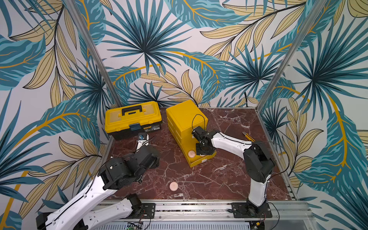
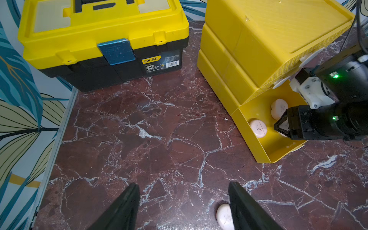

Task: Put the bluetooth earphones in the drawer according to color
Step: Place the bluetooth earphone in the drawer, then pick up the Bluetooth earphone from the center of the board.

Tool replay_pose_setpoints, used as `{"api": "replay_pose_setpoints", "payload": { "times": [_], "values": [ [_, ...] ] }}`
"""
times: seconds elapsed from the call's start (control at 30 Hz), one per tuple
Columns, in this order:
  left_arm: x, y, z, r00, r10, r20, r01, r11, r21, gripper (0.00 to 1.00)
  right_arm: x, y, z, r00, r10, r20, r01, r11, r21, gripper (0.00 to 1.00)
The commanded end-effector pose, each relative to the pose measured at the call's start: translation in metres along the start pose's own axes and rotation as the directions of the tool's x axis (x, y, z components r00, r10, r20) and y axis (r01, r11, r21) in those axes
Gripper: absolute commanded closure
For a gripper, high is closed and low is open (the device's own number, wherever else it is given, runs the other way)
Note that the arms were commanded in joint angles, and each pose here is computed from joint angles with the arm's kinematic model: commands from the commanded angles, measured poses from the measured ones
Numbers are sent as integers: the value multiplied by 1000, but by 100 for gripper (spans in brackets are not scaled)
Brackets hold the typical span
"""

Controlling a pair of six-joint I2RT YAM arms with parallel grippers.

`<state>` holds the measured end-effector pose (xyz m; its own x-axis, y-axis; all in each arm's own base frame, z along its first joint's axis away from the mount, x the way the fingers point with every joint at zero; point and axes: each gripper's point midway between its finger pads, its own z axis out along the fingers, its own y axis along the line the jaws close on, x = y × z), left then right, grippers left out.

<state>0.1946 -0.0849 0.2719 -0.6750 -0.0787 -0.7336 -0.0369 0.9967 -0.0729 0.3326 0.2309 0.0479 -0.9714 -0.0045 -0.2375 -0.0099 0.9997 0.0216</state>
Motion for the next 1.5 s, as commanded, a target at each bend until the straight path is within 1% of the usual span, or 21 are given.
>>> {"api": "replay_pose_setpoints", "payload": {
  "times": [0.0,0.2,0.3,0.47,0.57,0.7,0.77,0.83,0.9,1.0,1.1,1.2,1.37,1.47],
  "values": [
    [4,6,2,1000,15,-6,-15,1000,-22,25,1,1,8,1000,-9,-25,9,1000,2,55],
    [5,6,2,1000,16,-10,-16,1000,-20,25,3,0,12,999,-10,-39,10,1000,3,44],
    [5,6,3,1000,17,-11,-18,1000,-22,25,2,0,11,999,-11,-35,11,1000,2,42],
    [5,6,2,1000,18,-13,-19,1000,-22,25,-3,2,-4,1000,-15,-7,15,1000,-19,33],
    [6,5,3,999,30,-21,-30,999,-21,25,-9,2,-26,999,-15,32,16,999,-43,30],
    [12,-5,9,995,73,-63,-73,997,0,25,-24,-1,-87,987,2,158,15,994,-111,30],
    [22,-14,16,987,107,-118,-105,994,23,25,-31,-7,-126,969,20,245,16,990,-143,29],
    [41,-26,27,969,141,-204,-133,990,52,25,-36,-18,-166,940,40,340,15,987,-159,29],
    [61,-37,37,946,162,-282,-148,986,71,21,-38,-34,-200,907,66,416,0,987,-158,28],
    [89,-60,52,923,191,-336,-161,980,113,20,-34,-58,-232,872,98,479,-31,989,-146,27],
    [113,-75,65,908,176,-381,-127,980,151,19,-27,-80,-248,851,126,510,-68,989,-132,27],
    [135,-80,78,888,161,-430,-106,983,150,19,-20,-94,-255,840,152,522,-96,986,-133,26],
    [167,-88,95,850,155,-504,-87,984,157,17,-10,-106,-252,842,167,513,-121,985,-121,25],
    [184,-97,101,825,175,-538,-100,981,165,16,-8,-111,-250,843,174,508,-134,984,-115,25]
  ]
}}
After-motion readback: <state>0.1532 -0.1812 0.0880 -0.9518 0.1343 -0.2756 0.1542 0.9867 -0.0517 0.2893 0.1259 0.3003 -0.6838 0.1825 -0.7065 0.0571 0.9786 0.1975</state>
